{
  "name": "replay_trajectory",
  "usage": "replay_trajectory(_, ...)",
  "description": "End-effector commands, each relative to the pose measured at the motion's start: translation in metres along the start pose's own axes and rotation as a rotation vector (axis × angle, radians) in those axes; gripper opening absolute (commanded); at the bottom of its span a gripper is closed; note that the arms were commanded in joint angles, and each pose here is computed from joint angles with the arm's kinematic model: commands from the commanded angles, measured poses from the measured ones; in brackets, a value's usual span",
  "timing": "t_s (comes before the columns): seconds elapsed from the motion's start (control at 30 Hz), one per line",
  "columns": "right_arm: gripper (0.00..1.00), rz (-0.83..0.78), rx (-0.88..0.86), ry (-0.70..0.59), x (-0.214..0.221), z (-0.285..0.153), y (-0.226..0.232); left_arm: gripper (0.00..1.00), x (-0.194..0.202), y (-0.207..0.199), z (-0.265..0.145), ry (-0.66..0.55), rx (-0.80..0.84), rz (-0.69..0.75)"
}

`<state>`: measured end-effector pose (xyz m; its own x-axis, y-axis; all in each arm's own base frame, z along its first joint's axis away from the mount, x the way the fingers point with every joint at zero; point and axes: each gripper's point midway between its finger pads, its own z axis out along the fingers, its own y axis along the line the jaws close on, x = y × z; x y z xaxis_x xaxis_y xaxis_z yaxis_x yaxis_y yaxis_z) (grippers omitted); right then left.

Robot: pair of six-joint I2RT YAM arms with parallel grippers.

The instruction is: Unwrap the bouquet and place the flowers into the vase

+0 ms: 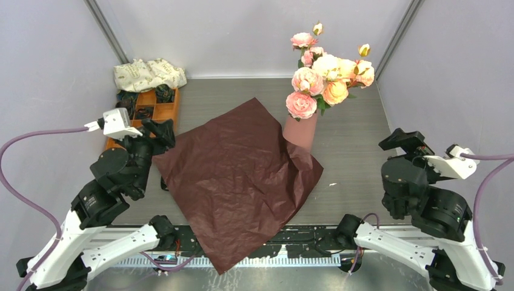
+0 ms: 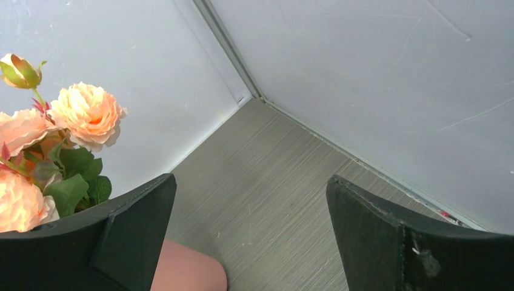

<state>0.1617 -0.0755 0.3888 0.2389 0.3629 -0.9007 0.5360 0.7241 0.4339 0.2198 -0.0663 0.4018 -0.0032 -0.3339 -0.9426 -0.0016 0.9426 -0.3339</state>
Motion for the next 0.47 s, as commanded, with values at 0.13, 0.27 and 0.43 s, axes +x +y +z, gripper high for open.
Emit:
replay_trajectory(0.13,0.99,0.033,0.076,-0.095,-0.029,0.002,-0.021,0.65,-0.011,0.006,-0.003,-0.020,-0.034,-0.040)
replay_trajectory(0.27,0.99,-0.014,0.074,-0.089,-0.026,0.002,-0.018,0.65,-0.010,0.005,-0.003,-0.015,-0.032,-0.042)
replay_trajectory(0.43,0.99,-0.039,0.067,-0.083,-0.022,0.002,-0.010,0.65,-0.010,0.004,-0.002,-0.013,-0.031,-0.041)
